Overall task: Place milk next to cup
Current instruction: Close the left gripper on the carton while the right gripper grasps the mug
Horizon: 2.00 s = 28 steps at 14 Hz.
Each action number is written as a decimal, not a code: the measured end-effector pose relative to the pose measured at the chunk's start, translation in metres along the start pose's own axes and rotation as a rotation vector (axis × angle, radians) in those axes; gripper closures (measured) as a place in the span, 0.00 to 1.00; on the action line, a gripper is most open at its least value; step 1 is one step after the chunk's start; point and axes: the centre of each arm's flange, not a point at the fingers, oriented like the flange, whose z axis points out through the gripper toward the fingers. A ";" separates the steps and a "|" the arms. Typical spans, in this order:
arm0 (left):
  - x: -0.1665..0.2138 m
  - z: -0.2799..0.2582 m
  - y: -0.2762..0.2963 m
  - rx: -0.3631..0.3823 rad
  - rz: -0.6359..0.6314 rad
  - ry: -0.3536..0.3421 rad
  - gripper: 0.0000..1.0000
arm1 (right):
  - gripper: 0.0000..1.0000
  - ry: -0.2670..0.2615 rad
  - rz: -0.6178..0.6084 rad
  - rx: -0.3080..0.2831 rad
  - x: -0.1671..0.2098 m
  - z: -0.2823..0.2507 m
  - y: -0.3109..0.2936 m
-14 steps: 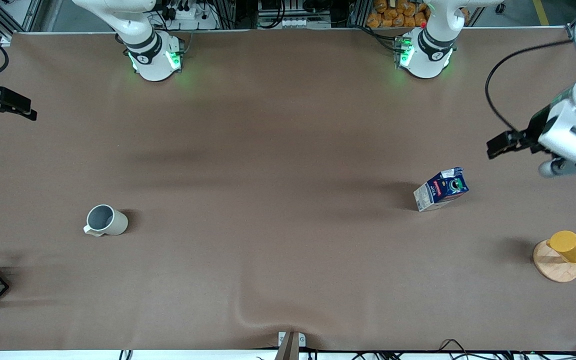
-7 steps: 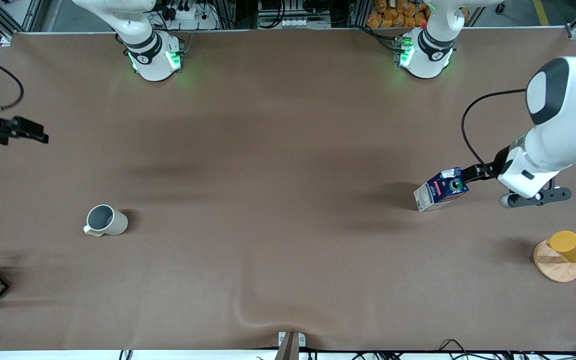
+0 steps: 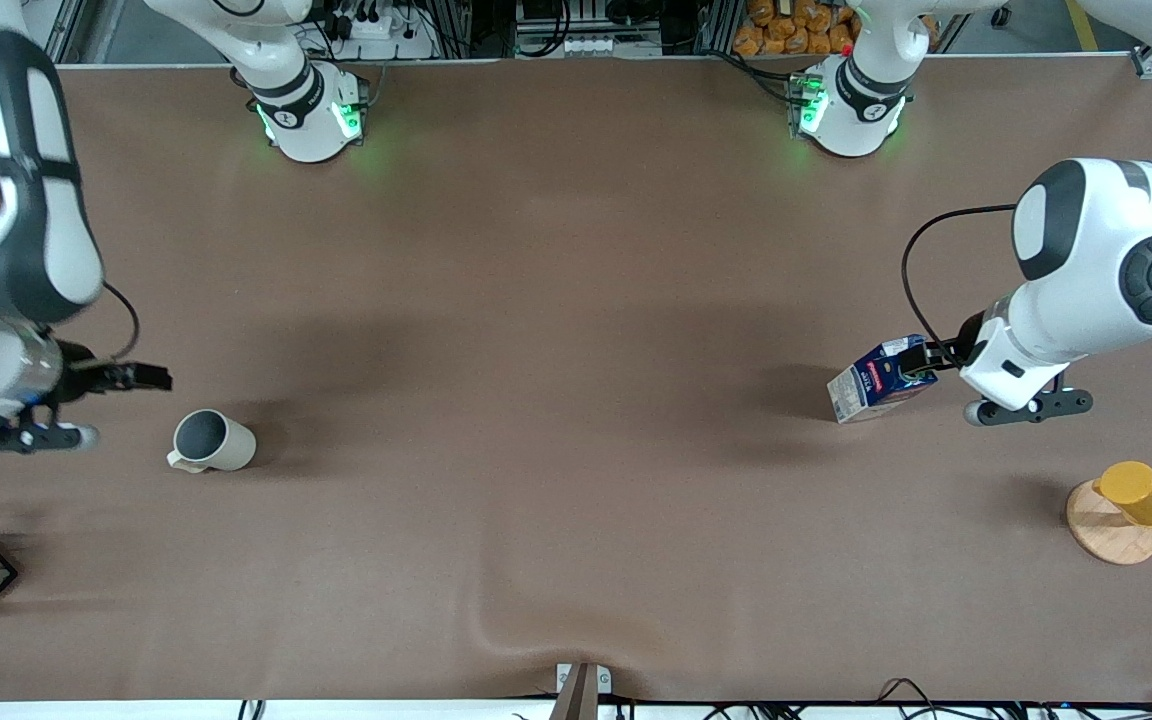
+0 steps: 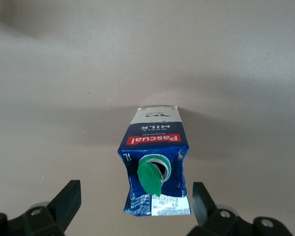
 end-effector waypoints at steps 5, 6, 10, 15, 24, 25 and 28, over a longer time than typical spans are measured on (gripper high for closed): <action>-0.004 0.025 0.004 -0.016 -0.032 0.018 0.00 | 0.00 0.042 -0.027 -0.011 0.036 0.081 0.005; -0.005 0.029 0.007 -0.017 -0.033 0.015 0.00 | 0.00 0.041 -0.034 -0.011 0.039 0.090 0.005; -0.008 0.036 0.012 -0.021 -0.031 0.024 0.00 | 0.00 0.031 -0.042 -0.009 0.041 0.099 0.004; -0.007 0.035 0.016 -0.026 -0.030 0.040 0.00 | 0.19 -0.003 -0.050 -0.004 0.042 0.122 0.006; -0.010 0.044 0.012 -0.022 -0.041 0.023 0.02 | 0.95 -0.019 -0.062 0.000 0.042 0.125 0.004; -0.010 0.045 0.012 -0.021 -0.047 0.020 0.04 | 0.95 -0.023 -0.065 0.001 0.041 0.120 0.001; -0.010 0.046 0.012 -0.021 -0.063 0.018 0.34 | 0.95 -0.030 -0.089 0.003 0.040 0.087 -0.015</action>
